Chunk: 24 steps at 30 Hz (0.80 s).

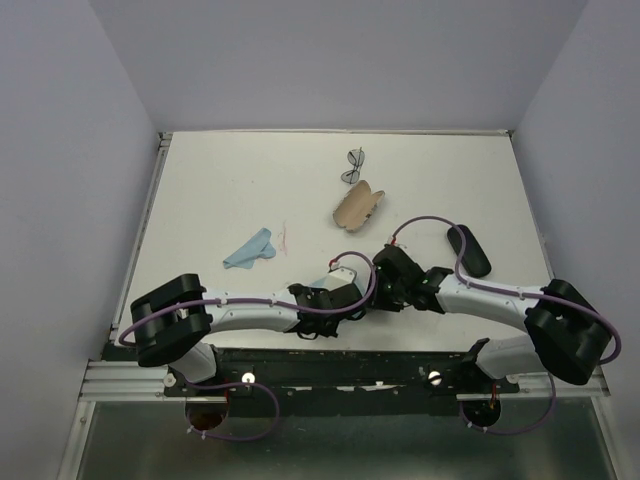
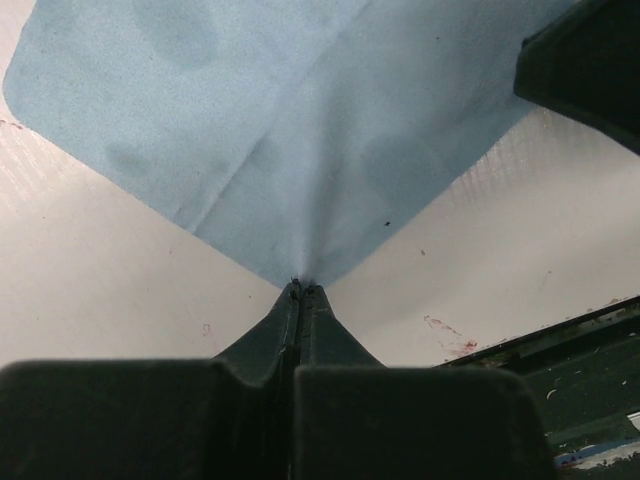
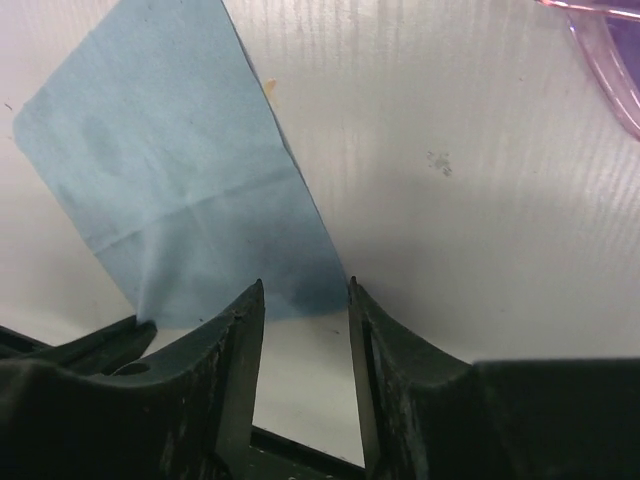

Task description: Organize the sunglasses

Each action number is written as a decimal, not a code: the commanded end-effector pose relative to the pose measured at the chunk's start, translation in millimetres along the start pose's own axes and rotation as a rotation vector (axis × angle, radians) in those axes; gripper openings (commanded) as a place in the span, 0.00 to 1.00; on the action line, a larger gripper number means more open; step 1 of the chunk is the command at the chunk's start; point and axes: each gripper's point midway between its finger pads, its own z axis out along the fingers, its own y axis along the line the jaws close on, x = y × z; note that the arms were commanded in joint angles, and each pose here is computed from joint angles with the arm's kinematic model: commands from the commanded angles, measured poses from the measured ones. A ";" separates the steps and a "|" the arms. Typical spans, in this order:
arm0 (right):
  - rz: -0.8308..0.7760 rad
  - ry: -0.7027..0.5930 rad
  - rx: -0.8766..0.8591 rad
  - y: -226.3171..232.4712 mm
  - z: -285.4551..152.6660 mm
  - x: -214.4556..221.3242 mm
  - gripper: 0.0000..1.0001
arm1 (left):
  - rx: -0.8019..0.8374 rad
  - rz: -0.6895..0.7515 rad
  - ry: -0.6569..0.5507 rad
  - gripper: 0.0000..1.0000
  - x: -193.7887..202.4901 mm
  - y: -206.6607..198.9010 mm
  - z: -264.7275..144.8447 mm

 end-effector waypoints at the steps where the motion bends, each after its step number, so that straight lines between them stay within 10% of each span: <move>1: 0.041 0.037 0.048 -7.4 11.8 9.5 0.46 | 0.054 -0.029 -0.026 0.00 -1.4 -7.7 -4.8; 24: -0.020 0.082 0.077 -16.6 3.7 17.9 0.33 | -0.004 -0.073 -0.065 0.00 -5.8 5.8 -6.9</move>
